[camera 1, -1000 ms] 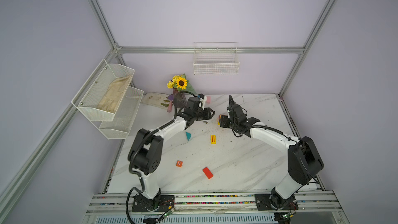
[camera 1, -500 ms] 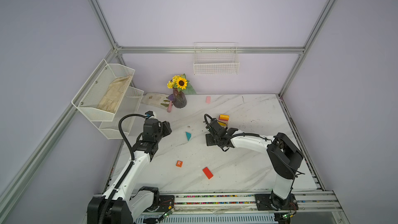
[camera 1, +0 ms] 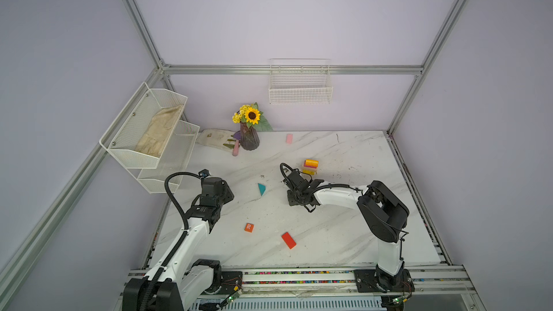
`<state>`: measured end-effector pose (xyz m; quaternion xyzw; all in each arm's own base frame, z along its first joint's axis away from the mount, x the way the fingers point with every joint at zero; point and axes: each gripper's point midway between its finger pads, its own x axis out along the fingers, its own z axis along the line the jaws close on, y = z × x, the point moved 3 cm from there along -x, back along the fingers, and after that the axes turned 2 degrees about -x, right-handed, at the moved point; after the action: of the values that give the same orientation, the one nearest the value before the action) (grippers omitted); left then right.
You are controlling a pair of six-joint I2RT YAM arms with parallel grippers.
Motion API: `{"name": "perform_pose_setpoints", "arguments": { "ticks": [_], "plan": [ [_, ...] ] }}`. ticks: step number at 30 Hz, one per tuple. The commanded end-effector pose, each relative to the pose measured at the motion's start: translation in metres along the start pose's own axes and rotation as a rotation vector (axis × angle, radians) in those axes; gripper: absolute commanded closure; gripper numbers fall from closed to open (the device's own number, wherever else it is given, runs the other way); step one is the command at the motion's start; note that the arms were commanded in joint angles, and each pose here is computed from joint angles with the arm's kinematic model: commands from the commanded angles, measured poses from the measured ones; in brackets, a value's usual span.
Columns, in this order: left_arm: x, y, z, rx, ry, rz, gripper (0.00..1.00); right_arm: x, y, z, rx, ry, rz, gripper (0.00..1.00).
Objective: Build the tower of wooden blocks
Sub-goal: 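Move the right gripper over the fallen yellow striped block while the left arm withdraws, then lower the right gripper and close it on the yellow striped block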
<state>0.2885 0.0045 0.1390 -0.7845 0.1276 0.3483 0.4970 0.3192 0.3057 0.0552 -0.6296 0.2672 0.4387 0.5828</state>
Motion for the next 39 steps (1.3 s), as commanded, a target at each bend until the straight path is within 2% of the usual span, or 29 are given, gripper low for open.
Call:
{"name": "perform_pose_setpoints", "arguments": {
  "ticks": [1, 5, 10, 11, 14, 16, 21, 27, 39],
  "plan": [
    [0.005, -0.002, -0.007, 0.011, 0.038, 0.002, 0.4, 0.005, -0.001, -0.007, -0.008, 0.044, 0.014, 0.56],
    [0.009, 0.0, -0.008, 0.013, 0.034, 0.021, 0.4, 0.0, -0.004, -0.004, -0.061, 0.029, 0.016, 0.69],
    [0.01, -0.001, -0.009, 0.017, 0.038, 0.017, 0.4, -0.004, 0.0, -0.009, -0.122, 0.04, 0.021, 0.71],
    [0.01, -0.001, -0.009, 0.016, 0.04, 0.017, 0.4, -0.004, 0.002, -0.011, -0.115, 0.05, 0.027, 0.68],
    [0.01, 0.0, -0.01, 0.018, 0.048, 0.021, 0.4, -0.003, 0.009, -0.022, -0.099, 0.102, 0.035, 0.47],
    [0.009, -0.001, -0.011, 0.019, 0.051, 0.02, 0.4, -0.004, 0.014, -0.027, -0.091, 0.119, 0.038, 0.41],
    [0.01, 0.0, -0.008, 0.017, 0.034, 0.016, 0.39, -0.009, 0.018, -0.043, -0.063, 0.162, 0.02, 0.37],
    [0.012, 0.002, -0.011, 0.022, 0.05, 0.029, 0.4, -0.003, 0.015, -0.059, 0.006, 0.186, 0.034, 0.39],
    [0.012, 0.002, -0.012, 0.024, 0.063, 0.027, 0.39, -0.001, 0.003, -0.076, 0.093, 0.188, 0.04, 0.37]
  ]
}}
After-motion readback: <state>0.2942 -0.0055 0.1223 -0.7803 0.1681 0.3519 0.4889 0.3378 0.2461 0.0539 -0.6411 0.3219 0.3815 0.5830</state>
